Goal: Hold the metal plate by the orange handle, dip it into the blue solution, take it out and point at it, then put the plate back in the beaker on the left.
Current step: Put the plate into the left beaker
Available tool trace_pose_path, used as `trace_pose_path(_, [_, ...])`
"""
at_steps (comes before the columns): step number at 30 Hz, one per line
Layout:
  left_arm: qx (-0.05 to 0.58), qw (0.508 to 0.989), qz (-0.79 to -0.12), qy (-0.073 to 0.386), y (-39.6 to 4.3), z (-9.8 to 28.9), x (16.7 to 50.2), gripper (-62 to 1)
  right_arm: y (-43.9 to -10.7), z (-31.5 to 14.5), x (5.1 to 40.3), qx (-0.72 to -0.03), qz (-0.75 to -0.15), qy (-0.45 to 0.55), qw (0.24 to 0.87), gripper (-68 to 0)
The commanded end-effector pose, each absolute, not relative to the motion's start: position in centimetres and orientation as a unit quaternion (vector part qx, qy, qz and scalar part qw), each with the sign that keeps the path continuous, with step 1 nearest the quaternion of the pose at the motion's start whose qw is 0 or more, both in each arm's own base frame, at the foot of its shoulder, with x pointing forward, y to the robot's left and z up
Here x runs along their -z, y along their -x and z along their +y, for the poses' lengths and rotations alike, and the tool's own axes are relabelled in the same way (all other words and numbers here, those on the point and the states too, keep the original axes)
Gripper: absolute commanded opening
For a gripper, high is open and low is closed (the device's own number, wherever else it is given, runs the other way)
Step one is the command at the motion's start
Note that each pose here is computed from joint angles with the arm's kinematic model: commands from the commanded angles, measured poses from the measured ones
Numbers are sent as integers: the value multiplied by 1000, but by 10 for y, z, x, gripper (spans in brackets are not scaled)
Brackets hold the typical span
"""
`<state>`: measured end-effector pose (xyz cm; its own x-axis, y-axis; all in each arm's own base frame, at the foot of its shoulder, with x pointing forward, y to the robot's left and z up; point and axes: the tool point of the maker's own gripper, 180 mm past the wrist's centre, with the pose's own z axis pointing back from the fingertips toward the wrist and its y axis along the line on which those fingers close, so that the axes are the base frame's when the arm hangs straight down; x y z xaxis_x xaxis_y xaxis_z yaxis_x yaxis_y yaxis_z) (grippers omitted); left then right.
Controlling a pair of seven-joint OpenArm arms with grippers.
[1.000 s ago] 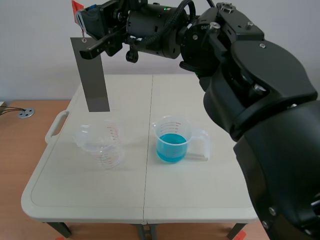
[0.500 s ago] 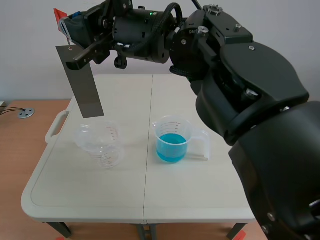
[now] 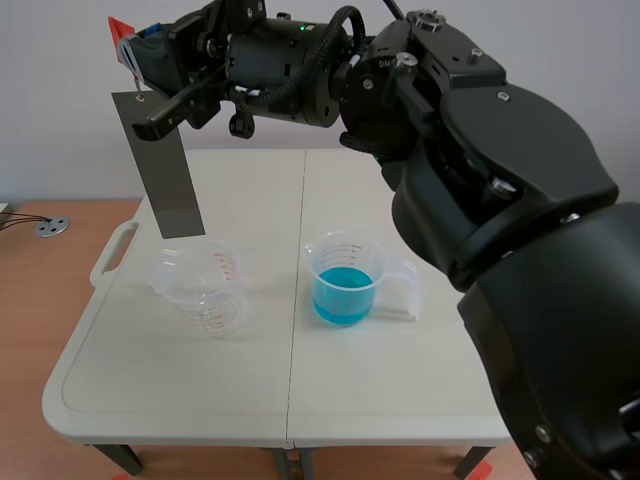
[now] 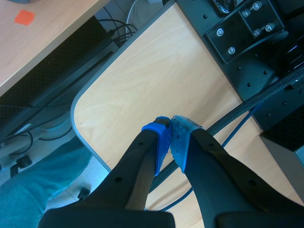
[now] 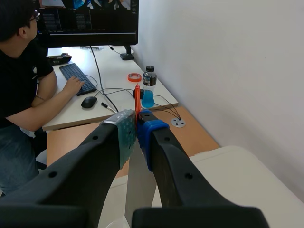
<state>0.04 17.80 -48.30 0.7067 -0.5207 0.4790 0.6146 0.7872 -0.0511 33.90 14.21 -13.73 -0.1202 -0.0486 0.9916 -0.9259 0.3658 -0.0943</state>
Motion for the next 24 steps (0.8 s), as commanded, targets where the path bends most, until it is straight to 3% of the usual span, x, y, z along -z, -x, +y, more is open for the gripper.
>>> trace_pose_path(1, [307,917,-230,111,1,173,480,-582,-341,144,128,-404,-635,-394,528,-660])
trace_pose_path(24, [307,917,-230,111,1,173,480,-582,-350,144,168,-384,-603,-410,566,-660])
